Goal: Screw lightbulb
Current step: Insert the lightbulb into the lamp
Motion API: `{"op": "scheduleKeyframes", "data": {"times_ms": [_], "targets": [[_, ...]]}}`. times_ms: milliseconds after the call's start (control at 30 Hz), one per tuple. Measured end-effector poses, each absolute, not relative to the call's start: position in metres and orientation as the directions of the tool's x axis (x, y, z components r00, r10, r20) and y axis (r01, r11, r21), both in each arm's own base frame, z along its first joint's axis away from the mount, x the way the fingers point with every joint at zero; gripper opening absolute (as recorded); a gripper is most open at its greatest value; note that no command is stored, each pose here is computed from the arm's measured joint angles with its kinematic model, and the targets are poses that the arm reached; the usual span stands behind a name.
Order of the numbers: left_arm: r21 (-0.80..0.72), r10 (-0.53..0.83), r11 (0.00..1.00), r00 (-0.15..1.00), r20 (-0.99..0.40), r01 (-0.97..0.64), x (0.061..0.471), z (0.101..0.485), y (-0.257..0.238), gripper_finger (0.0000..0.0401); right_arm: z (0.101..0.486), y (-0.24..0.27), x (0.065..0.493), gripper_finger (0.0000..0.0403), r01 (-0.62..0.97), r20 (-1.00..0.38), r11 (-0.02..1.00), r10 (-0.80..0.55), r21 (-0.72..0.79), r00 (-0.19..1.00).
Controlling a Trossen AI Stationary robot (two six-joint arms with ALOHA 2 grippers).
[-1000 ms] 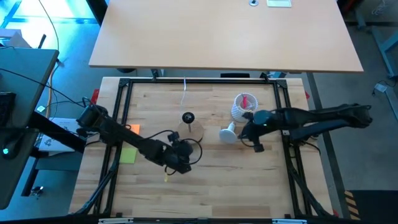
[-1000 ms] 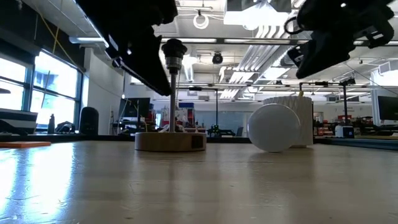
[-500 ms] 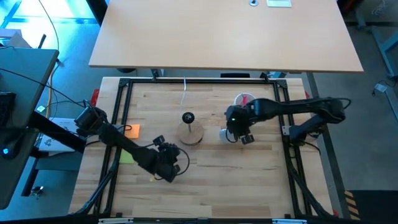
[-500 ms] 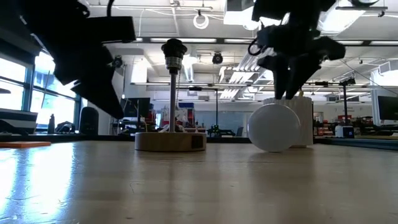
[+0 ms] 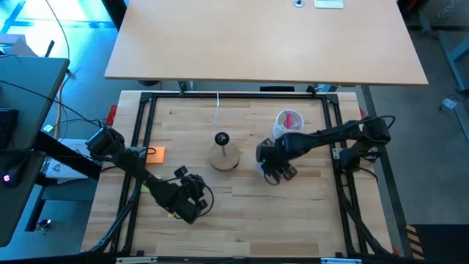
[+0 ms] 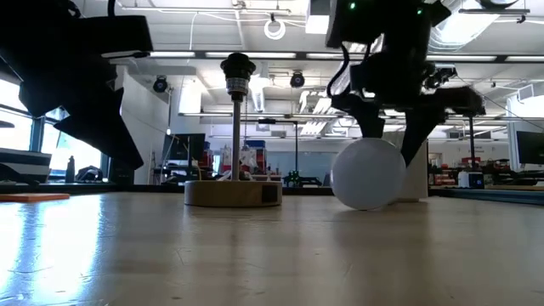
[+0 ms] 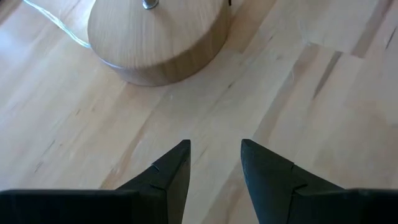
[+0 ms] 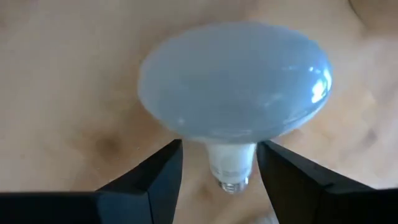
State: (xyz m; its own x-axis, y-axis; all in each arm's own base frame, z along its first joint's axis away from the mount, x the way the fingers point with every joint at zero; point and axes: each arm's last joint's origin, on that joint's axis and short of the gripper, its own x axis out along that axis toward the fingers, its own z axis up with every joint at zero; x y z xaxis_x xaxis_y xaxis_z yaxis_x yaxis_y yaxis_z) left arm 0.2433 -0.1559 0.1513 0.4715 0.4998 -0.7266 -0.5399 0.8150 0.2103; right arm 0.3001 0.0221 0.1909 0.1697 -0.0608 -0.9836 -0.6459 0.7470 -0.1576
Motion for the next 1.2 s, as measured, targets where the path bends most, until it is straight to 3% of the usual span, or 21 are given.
{"op": "scheduleKeyframes", "data": {"times_ms": [167,567,1033,1200], "targets": [[0.201,0.503,0.809,0.474,-0.723,-0.552,0.243,0.151,-0.156,0.0135,0.19,0.051,0.304,0.0202,-0.594,-0.969,0.795,0.037,-0.118,0.243],[0.213,0.51,0.81,0.476,-0.716,-0.547,0.244,0.152,-0.155,0.0135,0.166,0.06,0.303,0.0215,-0.473,-0.924,0.869,0.056,-0.142,0.379],[0.221,0.512,0.811,0.475,-0.716,-0.542,0.244,0.152,-0.154,0.0135,0.127,0.046,0.324,0.0233,-0.353,-0.921,0.933,0.081,-0.064,0.38],[0.223,0.512,0.812,0.475,-0.716,-0.539,0.244,0.152,-0.154,0.0135,0.128,0.046,0.327,0.0205,-0.302,-0.905,0.953,0.103,-0.028,0.412]]}}
